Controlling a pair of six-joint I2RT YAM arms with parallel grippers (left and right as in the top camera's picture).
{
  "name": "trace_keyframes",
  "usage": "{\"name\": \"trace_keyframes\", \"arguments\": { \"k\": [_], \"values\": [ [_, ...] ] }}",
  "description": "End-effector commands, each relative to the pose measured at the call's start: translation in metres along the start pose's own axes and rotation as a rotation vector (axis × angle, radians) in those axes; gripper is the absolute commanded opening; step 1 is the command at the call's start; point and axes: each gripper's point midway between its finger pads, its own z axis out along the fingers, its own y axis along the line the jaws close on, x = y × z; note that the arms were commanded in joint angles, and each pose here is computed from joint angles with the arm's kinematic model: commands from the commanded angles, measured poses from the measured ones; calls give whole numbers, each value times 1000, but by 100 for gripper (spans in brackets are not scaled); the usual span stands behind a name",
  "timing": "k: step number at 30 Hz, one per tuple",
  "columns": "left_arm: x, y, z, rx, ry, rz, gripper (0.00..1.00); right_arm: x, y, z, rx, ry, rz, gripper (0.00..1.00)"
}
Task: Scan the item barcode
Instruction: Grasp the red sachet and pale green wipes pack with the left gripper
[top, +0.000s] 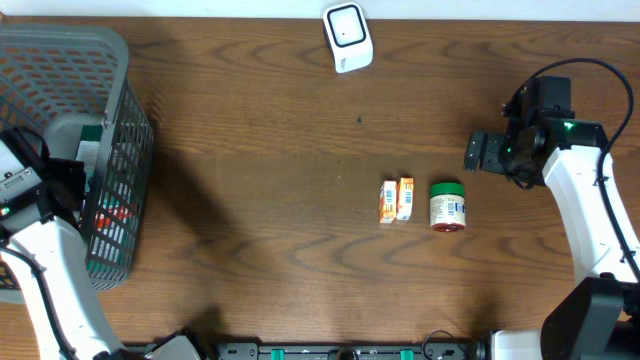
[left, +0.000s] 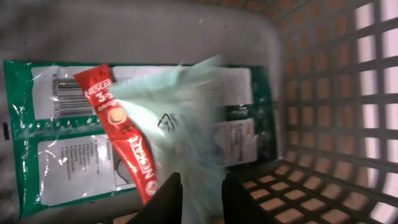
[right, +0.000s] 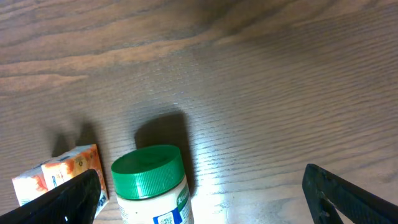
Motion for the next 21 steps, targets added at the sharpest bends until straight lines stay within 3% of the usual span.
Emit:
{"name": "trace_keyframes", "arguments": {
  "k": [1,6,7,8,10,11,13,21],
  "values": [
    [11,16,26,-89,52,15,24,-6,0,-9,1,-31,-3,99],
    [32,39,72,-214,150,25,24,-6,0,-9,1,-31,-3,99],
    [35,42,80,-227,163,25,27,-6,0,-9,1,-31,-3,99],
    [38,44,86,-239,173,27,38,-6,0,-9,1,-31,-3,99],
    [40,47,94,-254,184,27,77,-6,0,-9,1,-31,-3,99],
    [41,48,97,-257,187,28,88,-6,0,-9,1,-31,-3,99],
    [41,48,101,-255,187,39,100,-6,0,-9,1,-31,-3,99],
    [42,37,103,-195,212,115,98,-6,0,-9,1,-31,-3,99]
  ]
}}
